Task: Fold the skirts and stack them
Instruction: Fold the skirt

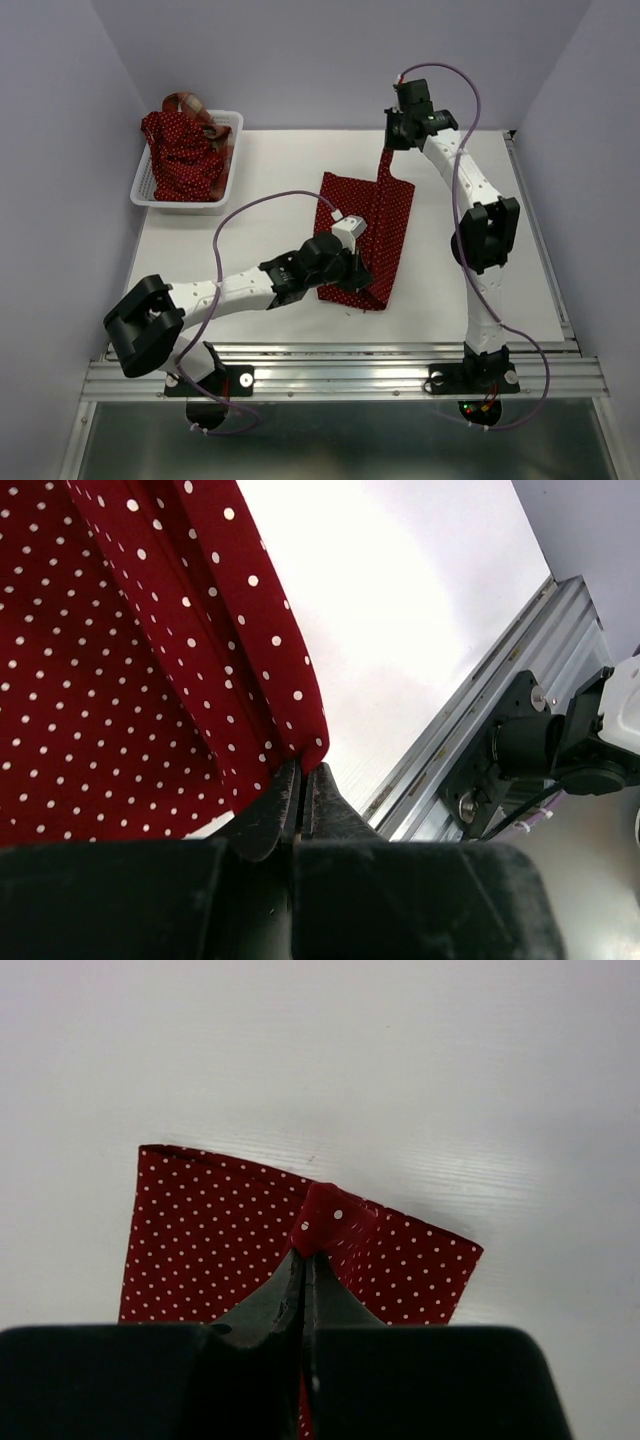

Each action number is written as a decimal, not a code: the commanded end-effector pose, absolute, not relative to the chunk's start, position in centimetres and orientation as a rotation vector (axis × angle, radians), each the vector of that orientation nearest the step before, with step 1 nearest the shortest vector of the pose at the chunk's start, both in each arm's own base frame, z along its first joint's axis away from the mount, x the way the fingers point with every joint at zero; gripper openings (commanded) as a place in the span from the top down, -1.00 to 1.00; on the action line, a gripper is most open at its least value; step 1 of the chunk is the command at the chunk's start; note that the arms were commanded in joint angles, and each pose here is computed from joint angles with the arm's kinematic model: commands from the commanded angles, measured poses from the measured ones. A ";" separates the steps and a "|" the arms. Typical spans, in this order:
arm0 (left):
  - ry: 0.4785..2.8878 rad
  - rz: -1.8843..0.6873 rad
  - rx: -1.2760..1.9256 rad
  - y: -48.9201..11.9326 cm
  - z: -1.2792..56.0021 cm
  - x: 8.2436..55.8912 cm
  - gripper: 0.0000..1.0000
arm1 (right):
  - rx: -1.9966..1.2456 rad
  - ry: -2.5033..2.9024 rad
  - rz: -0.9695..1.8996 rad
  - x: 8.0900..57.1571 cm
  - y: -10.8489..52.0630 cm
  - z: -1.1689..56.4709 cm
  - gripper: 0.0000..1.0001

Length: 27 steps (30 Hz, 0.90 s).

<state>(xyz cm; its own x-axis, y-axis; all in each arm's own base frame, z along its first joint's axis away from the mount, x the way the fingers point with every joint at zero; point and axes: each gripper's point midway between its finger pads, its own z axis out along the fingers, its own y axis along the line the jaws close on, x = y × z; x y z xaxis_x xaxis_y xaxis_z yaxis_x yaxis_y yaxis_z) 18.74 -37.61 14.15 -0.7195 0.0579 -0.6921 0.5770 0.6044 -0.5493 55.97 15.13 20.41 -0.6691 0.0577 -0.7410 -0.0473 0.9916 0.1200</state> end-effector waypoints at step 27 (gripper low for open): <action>2.399 -0.857 0.180 -29.7 7.3 20.8 1.00 | -0.170 2.165 0.382 59.3 29.3 14.4 0.98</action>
<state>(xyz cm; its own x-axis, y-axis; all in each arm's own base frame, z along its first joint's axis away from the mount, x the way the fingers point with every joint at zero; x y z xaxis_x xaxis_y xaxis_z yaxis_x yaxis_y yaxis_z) 20.99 -30.52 8.23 -0.8092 -0.0616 -0.5843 0.3330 0.7713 -0.5425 57.85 26.91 12.40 -0.6614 -0.0122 -0.7500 -0.2186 0.9596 0.1772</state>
